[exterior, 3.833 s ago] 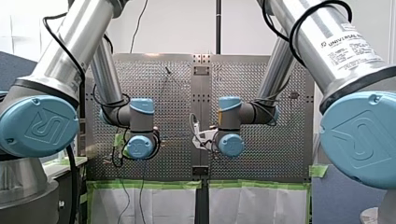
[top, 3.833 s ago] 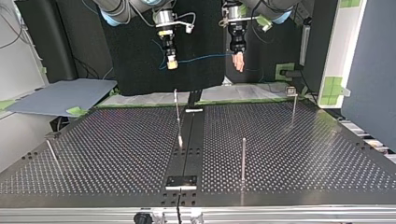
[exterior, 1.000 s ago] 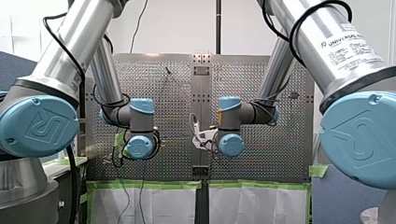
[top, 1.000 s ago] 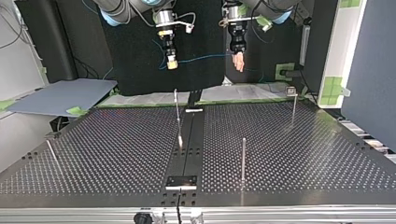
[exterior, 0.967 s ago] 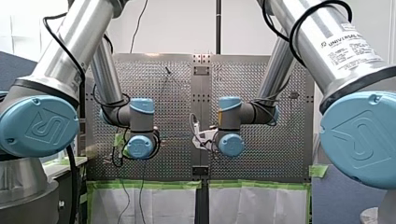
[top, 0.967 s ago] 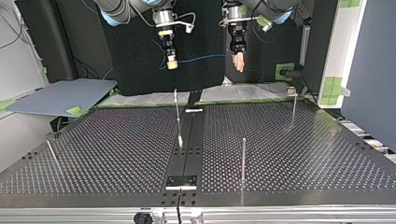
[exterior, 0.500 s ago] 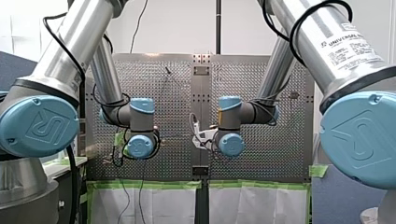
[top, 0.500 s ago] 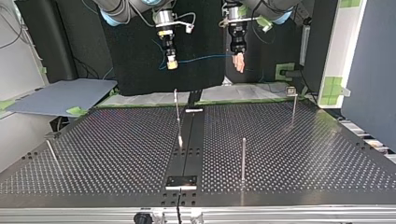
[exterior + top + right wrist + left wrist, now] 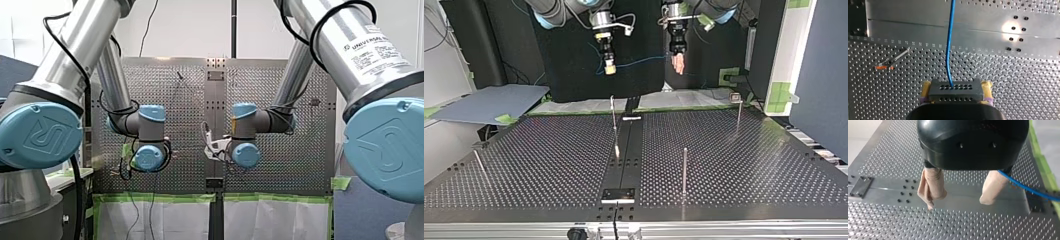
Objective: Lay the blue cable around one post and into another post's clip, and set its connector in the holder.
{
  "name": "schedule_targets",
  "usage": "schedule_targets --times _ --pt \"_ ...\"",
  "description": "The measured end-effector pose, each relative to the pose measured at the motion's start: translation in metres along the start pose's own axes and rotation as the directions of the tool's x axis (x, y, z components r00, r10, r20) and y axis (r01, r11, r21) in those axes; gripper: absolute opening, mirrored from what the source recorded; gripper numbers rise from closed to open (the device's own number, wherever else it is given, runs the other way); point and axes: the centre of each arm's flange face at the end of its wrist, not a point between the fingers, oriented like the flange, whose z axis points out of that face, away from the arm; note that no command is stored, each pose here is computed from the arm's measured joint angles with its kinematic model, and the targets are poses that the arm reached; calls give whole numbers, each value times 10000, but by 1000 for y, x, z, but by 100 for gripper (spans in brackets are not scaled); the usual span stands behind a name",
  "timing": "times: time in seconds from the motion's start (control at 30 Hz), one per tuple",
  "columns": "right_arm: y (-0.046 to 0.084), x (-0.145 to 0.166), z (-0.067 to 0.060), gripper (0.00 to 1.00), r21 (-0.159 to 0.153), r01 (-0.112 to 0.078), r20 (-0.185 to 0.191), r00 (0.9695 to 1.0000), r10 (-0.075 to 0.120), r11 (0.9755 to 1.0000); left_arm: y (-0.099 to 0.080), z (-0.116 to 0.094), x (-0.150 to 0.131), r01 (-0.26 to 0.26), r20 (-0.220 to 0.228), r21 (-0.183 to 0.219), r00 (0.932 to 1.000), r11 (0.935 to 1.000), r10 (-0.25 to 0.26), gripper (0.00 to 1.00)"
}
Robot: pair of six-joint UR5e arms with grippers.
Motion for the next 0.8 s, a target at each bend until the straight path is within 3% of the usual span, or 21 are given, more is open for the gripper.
schedule_targets --times 0.23,0.47,0.8 --pt "-3 -2 0 0 67 122 448 9989 -125 9999 -4 -7 1 464 -98 175 9989 9988 -463 100" --pt "-2 -7 -6 0 140 285 1041 9941 -298 9995 -4 -8 1 520 -105 181 9986 9985 -519 100" --pt "-1 -5 -3 0 123 362 1135 9928 -374 9993 -2 -13 5 582 -150 187 9982 9981 -579 100"
